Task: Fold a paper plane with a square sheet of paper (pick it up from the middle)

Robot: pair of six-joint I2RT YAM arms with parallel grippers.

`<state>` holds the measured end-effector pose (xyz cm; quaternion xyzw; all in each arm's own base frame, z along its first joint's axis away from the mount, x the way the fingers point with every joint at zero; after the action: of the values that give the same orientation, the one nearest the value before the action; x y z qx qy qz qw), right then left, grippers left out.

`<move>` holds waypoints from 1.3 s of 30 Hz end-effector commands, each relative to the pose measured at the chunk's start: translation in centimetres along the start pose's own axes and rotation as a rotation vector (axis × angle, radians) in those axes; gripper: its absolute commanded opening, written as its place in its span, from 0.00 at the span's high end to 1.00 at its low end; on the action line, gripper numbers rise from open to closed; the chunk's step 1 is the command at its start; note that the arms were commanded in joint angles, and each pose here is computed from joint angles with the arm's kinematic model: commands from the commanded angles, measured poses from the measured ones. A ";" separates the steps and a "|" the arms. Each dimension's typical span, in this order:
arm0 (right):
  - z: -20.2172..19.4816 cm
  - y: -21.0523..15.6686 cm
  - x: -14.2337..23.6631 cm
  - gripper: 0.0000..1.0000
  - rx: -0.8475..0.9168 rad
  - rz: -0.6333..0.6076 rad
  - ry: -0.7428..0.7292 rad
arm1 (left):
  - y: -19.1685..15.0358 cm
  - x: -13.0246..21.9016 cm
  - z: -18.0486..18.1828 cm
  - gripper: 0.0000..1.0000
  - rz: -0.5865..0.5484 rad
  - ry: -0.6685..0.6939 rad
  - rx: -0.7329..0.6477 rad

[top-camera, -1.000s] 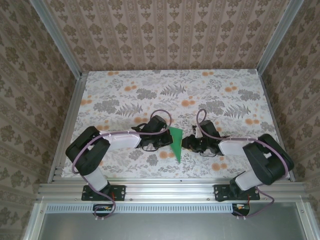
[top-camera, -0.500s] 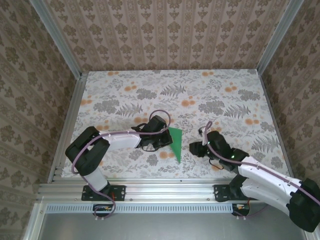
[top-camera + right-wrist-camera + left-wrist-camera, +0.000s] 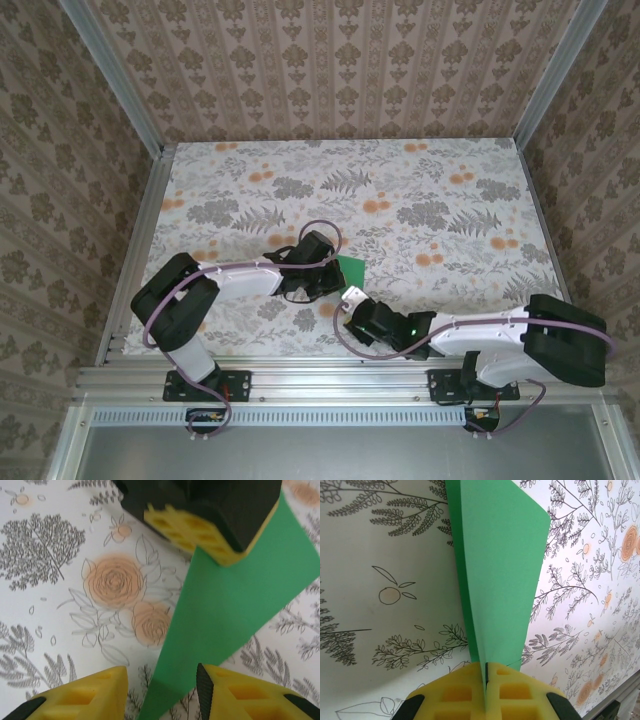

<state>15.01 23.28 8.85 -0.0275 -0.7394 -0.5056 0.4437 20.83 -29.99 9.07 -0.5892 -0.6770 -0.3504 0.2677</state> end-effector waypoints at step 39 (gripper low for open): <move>-0.7 0.1 -3.0 1.00 -0.010 -0.026 -0.180 | 0.2 1.7 -0.4 0.87 -0.028 0.044 0.014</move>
<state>17.11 24.69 7.04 -0.0485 -0.7957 -0.4760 0.3713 21.14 -29.80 9.30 -0.5755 -0.6829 -0.3506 0.2821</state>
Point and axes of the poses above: each hand's point on the last joint's axis, 136 mm out from that joint toward the fingers, its own x axis back along the fingers, its own z axis along the line the jaws close on, y = z × x, the point moved 6 cm from there along x, back along the fingers, and after that the axes turned 6 degrees about -x, right-handed, at the moved point
